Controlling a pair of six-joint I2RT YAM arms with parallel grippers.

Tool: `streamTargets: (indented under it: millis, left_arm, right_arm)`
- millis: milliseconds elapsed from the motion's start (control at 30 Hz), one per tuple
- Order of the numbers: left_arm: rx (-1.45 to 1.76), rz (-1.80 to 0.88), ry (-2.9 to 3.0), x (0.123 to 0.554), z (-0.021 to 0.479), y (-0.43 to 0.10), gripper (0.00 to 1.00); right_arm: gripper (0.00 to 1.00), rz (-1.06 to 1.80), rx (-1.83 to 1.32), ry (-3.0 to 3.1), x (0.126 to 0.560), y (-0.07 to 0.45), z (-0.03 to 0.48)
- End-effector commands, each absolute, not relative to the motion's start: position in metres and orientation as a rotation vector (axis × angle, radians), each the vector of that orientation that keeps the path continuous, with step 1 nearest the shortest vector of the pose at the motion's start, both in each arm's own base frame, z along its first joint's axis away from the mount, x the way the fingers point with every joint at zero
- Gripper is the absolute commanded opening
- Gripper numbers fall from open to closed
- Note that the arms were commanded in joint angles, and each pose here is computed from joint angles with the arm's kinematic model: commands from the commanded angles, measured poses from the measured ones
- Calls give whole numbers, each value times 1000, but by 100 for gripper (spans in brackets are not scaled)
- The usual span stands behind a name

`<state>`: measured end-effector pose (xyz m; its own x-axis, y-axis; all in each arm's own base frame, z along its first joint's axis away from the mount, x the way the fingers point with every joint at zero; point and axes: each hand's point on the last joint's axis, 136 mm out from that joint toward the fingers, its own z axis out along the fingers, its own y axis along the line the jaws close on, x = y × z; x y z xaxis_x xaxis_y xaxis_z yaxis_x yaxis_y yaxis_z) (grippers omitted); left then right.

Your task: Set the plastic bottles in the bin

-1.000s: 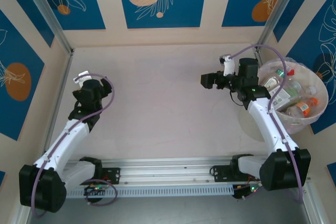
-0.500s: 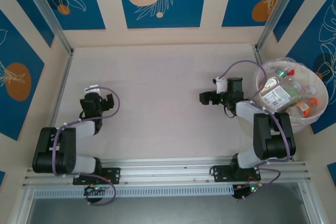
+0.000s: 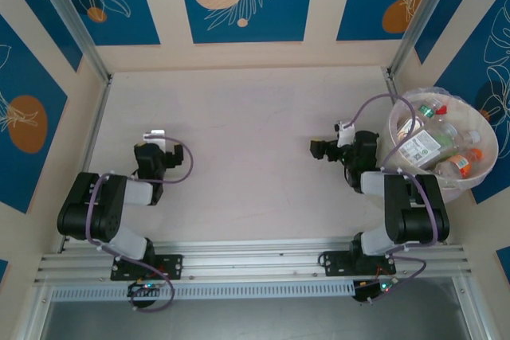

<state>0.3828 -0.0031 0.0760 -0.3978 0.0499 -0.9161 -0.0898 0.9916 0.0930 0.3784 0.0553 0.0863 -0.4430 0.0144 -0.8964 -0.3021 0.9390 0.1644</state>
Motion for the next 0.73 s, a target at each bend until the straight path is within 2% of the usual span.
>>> streamTargets:
  millis: [0,133,700]
  left_arm:
    - [-47,197,1916,390,93,2,100]
    - [-42,195,1915,390,92,2,100]
    - [-25,182,1918,391,92,-1,100]
  right_arm:
    - [99,334,-164,1880,380,47,101]
    - [99,240,-49,1964,398,31,93]
    - [99,221,-38,1959,397,29,93]
